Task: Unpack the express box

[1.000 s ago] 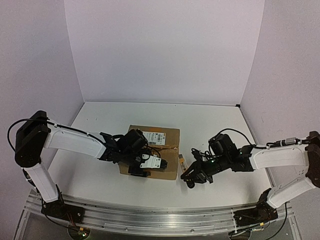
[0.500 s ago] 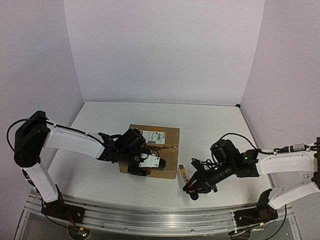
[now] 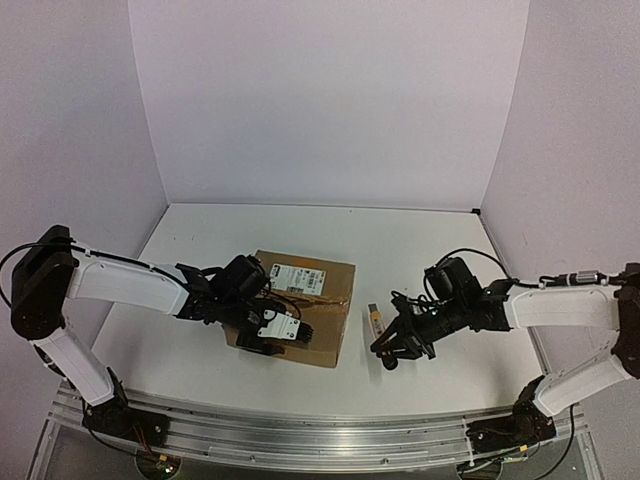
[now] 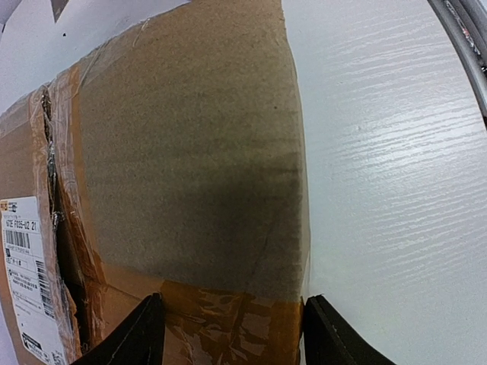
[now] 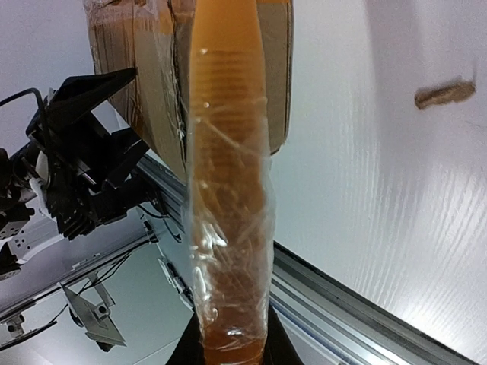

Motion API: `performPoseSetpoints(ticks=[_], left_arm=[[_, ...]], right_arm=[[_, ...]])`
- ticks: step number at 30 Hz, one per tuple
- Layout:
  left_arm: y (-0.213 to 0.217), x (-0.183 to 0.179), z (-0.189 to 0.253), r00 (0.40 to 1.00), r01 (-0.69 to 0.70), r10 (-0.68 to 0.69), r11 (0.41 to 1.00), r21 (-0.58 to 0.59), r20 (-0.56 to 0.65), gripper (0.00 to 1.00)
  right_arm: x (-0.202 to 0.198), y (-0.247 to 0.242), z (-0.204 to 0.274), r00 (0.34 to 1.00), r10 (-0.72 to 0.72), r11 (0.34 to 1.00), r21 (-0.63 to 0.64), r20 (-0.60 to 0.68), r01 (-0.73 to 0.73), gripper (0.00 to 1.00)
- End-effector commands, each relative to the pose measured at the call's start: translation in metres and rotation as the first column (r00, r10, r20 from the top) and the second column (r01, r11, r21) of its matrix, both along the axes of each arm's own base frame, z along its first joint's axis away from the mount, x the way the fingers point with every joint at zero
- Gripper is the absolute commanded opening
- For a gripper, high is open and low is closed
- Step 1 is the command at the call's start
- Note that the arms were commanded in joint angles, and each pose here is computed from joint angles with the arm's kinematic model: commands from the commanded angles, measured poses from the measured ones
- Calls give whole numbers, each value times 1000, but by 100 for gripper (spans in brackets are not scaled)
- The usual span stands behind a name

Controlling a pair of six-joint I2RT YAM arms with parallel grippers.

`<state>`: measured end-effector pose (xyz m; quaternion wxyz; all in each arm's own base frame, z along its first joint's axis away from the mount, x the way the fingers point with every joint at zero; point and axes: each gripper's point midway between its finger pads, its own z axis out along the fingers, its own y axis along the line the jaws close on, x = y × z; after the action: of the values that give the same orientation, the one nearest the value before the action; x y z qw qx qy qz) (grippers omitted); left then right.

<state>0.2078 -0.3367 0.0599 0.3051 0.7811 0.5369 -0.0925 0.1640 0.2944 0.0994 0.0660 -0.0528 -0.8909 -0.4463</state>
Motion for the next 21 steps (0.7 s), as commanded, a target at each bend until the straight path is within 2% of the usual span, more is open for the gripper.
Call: performPoseSetpoints(ticks=[1,10,17,21], left_arm=[[27,-22,-13,994,41,-34,997,63,-105,61],[27,-20,-15,994,48,-41,997,63,-103,61],[25,-19,-13,994,49,-43,997,56,-101,60],[24,-19,-13,994,49,-43,997,55,-100,60]], right_arm=[[10,25,24,992,107,986,122,73,-116,0],[29,47,30,985,119,971,191,125,-142,0],[34,49,23,988,106,975,183,113,-126,0],[37,34,17,994,48,985,160,102,-64,0]])
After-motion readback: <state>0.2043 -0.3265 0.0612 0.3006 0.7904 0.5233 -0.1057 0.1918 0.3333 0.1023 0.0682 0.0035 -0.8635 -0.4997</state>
